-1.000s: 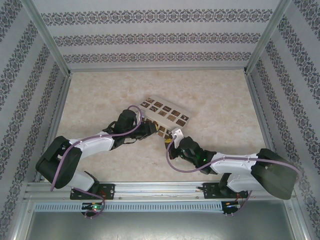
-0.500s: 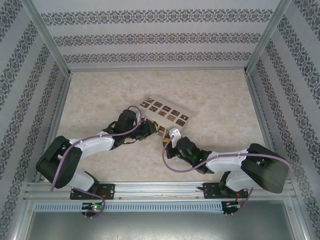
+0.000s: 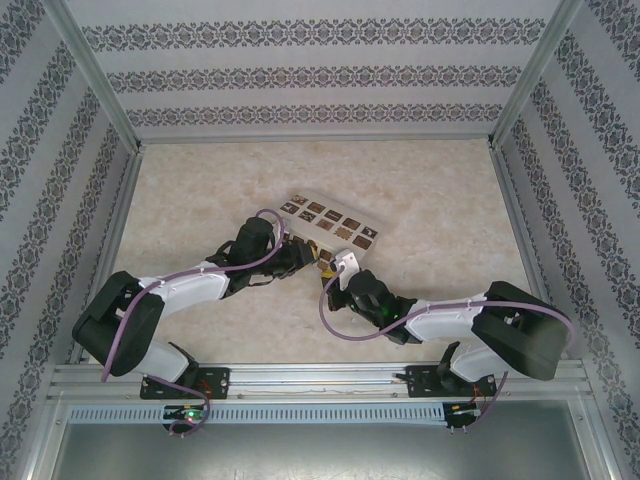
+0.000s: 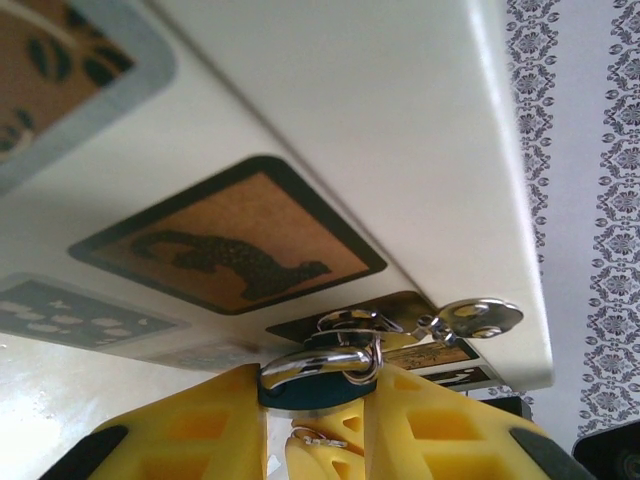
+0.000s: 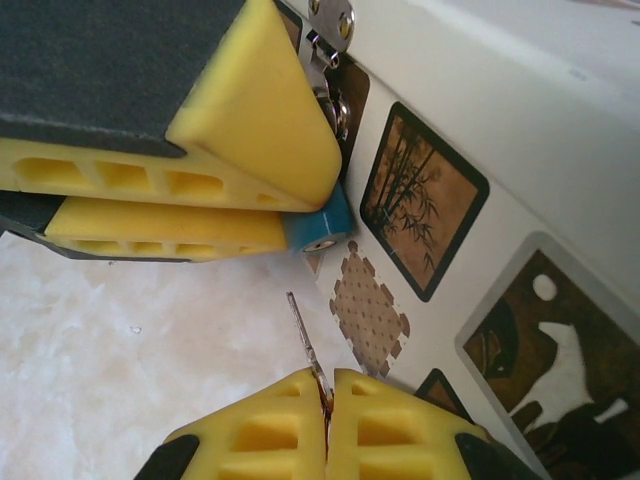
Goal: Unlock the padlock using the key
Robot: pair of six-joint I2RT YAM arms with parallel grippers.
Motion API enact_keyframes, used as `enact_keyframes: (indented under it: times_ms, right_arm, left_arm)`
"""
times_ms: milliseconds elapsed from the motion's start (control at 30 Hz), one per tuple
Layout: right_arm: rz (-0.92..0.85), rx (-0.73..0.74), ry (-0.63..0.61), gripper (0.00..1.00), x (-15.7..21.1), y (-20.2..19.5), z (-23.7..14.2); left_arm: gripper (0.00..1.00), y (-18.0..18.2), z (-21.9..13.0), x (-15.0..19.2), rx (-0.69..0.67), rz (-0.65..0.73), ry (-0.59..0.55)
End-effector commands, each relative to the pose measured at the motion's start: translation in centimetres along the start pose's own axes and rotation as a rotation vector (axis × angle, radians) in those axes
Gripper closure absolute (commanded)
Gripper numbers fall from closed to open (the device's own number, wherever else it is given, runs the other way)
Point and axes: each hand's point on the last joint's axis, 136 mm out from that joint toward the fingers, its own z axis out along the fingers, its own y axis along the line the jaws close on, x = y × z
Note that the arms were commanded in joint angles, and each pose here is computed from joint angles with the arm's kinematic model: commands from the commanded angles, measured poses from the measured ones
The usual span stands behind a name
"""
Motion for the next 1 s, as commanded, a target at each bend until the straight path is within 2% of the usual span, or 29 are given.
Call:
enact_keyframes:
  times_ms: [0, 333, 800, 967]
  right_arm:
    - [0.034, 0.048, -0.066, 1.0, -1.9, -0.9, 0.4]
    - [0.063, 0.089, -0.062, 1.0, -1.6, -1.9, 0.7]
    - [0.083, 0.04, -0.08, 1.0, -2.4, -1.4, 1.2]
    - [0.087, 0.05, -0.059, 1.0, -1.6, -1.8, 0.9]
  left_arm:
    - [0.74, -2.9, 0.3, 0.6, 0.077, 0.037, 0.031]
    - [0.74, -3.1, 0.4, 0.7, 0.08, 0.039, 0.032]
    - [0.74, -3.3, 0.8, 0.8, 0.086, 0.039, 0.037]
    - [0.74, -3.2, 0.9, 0.6, 0.086, 0.038, 0.021]
